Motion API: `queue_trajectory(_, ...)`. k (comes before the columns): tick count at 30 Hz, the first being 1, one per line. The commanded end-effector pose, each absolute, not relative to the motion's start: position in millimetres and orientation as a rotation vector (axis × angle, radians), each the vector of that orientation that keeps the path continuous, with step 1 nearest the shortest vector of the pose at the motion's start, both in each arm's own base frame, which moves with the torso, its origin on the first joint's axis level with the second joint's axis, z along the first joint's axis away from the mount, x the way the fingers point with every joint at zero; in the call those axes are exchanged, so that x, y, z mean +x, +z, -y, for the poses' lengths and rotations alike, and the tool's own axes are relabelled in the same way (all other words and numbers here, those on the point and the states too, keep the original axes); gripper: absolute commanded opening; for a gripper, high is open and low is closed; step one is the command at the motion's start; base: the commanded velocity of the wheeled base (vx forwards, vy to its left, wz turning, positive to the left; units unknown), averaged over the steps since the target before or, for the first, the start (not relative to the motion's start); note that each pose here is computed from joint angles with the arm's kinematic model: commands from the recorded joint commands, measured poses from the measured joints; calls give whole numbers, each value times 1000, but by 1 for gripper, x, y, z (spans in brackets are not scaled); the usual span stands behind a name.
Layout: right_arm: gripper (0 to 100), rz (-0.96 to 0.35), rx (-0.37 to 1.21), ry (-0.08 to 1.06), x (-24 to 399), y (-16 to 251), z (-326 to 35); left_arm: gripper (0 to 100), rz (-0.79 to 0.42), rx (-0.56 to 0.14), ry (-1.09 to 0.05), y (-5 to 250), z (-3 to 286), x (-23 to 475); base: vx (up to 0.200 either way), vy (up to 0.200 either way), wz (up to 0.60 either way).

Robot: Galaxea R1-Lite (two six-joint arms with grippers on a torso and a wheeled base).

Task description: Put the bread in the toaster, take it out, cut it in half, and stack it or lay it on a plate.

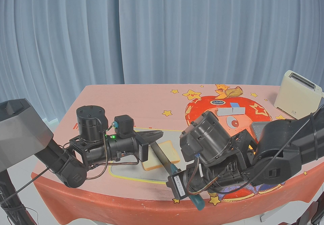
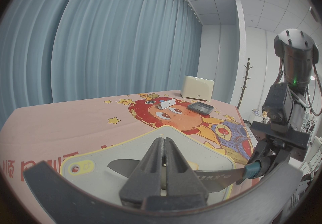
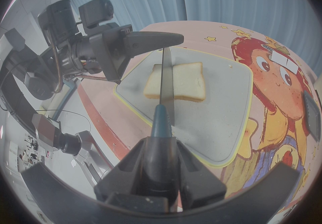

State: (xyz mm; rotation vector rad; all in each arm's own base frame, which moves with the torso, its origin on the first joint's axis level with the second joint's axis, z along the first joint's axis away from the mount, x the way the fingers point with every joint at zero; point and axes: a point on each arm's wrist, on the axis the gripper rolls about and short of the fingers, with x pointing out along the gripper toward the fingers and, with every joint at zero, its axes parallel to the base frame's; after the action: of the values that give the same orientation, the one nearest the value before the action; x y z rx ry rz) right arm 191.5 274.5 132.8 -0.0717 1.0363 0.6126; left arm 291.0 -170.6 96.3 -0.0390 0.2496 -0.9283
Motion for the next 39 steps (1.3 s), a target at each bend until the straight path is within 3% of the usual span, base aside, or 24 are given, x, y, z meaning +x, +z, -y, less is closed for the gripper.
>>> queue_trajectory(1,0,-1036,-69,609,194,130,-278,0,-208,-41,-930,105,173,296,0,0,0)
queue_trajectory(13,0,-984,-34,633,187,155,-266,0,-271,-36,-931,96,172,291,0,0,0)
queue_trajectory(21,0,-1010,-54,620,188,147,-267,0,-303,-35,-933,88,171,286,0,0,0)
queue_trajectory(39,0,-1023,-55,603,198,134,-275,0,-229,-40,-927,104,175,300,0,0,0)
